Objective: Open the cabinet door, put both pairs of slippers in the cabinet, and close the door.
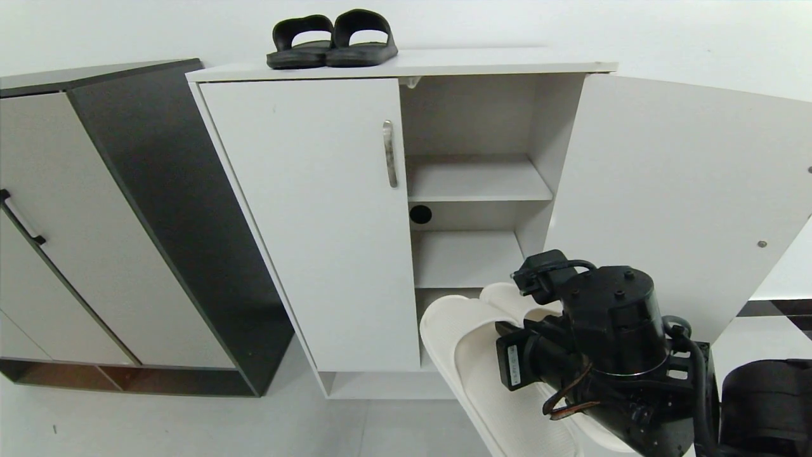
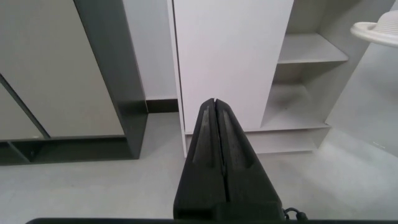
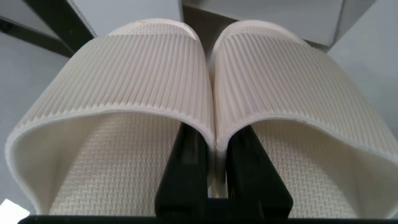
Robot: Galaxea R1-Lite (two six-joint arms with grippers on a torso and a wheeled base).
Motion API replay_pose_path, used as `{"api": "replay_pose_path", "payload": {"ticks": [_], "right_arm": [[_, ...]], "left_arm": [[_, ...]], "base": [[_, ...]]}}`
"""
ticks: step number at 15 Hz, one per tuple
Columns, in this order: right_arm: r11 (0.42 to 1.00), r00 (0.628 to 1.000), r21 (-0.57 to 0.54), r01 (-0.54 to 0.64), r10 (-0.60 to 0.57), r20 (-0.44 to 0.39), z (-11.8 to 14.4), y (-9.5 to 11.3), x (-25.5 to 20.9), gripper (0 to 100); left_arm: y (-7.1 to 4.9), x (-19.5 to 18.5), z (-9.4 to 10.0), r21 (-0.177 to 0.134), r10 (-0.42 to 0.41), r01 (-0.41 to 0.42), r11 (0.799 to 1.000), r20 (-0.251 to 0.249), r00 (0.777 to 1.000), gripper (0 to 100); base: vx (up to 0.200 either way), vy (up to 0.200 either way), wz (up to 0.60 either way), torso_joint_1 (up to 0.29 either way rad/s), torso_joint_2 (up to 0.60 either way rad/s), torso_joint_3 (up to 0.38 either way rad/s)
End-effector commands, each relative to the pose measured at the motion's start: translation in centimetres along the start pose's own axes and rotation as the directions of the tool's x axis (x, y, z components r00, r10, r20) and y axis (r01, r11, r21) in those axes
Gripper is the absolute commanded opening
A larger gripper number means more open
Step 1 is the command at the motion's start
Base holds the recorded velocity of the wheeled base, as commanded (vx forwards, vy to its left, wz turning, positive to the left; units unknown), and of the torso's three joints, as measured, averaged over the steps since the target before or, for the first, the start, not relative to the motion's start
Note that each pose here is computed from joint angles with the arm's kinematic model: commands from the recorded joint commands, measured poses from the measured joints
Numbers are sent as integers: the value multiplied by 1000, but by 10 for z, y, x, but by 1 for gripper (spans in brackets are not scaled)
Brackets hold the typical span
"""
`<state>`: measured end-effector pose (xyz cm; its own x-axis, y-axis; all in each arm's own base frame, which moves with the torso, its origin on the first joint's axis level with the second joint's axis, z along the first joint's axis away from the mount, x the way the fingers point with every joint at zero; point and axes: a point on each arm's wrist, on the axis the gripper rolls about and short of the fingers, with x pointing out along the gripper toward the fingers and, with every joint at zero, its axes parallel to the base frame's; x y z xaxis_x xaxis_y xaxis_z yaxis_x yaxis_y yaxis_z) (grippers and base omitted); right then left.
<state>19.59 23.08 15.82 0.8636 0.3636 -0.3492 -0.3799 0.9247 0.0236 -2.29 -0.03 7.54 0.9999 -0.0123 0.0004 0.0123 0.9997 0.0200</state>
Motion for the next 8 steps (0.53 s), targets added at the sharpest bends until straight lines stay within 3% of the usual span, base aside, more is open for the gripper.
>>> {"api": "replay_pose_path", "payload": {"ticks": [1, 8], "right_arm": [[1000, 1000, -3, 5, -5, -8, -2, 0, 2, 0], [999, 999, -16, 28, -28, -35, -10, 3, 13, 0]], "left_arm": [[0, 0, 0, 0, 0, 0, 1000, -2, 1000, 0], [0, 0, 0, 1, 0, 0, 1000, -2, 1000, 0]], "base": [[0, 0, 0, 0, 0, 0], [0, 0, 0, 2, 2, -144]]}}
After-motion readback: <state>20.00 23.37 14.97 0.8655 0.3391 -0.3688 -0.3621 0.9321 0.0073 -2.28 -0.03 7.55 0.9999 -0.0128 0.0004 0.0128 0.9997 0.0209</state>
